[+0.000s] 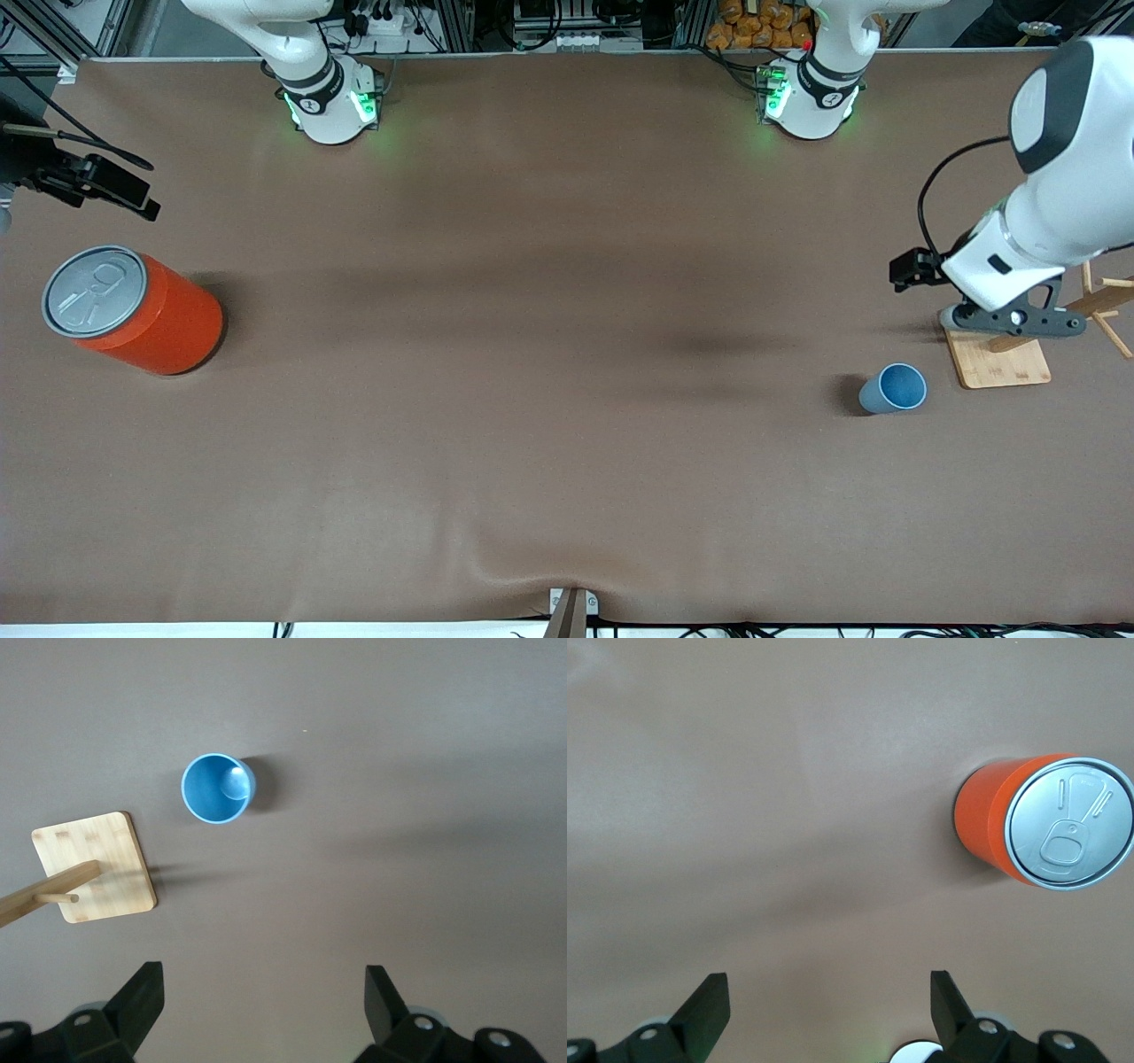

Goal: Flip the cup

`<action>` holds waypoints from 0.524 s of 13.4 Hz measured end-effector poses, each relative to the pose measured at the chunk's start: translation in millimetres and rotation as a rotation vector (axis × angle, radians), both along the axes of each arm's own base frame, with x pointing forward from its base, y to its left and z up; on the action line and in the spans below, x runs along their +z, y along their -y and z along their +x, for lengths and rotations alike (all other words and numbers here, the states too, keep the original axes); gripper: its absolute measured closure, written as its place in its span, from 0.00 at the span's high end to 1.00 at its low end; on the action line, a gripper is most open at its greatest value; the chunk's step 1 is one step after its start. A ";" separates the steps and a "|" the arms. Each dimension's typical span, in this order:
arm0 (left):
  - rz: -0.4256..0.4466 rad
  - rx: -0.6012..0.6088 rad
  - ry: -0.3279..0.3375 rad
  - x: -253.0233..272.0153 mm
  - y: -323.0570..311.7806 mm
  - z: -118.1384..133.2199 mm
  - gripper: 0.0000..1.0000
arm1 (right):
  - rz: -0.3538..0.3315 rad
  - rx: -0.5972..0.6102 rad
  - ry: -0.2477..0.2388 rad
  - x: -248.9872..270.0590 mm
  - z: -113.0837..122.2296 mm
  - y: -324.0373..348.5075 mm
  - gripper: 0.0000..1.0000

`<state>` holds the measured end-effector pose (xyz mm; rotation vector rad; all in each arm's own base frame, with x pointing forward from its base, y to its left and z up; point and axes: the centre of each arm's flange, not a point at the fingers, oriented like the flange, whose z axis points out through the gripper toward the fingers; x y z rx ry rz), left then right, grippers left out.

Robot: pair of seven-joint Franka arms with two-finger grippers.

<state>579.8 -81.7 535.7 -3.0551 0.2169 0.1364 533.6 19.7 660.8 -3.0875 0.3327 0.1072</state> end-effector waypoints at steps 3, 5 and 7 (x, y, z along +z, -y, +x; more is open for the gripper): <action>-0.015 0.003 0.001 37.0 4.2 -14.0 1.00 | 0.000 0.000 0.000 0.1 0.0 0.0 1.00; -0.033 0.018 -0.004 56.4 0.4 -19.4 1.00 | 0.000 0.000 0.000 0.1 0.0 0.0 1.00; -0.055 0.036 -0.018 64.5 -5.9 -23.7 1.00 | 0.000 0.001 0.000 0.1 0.0 0.0 1.00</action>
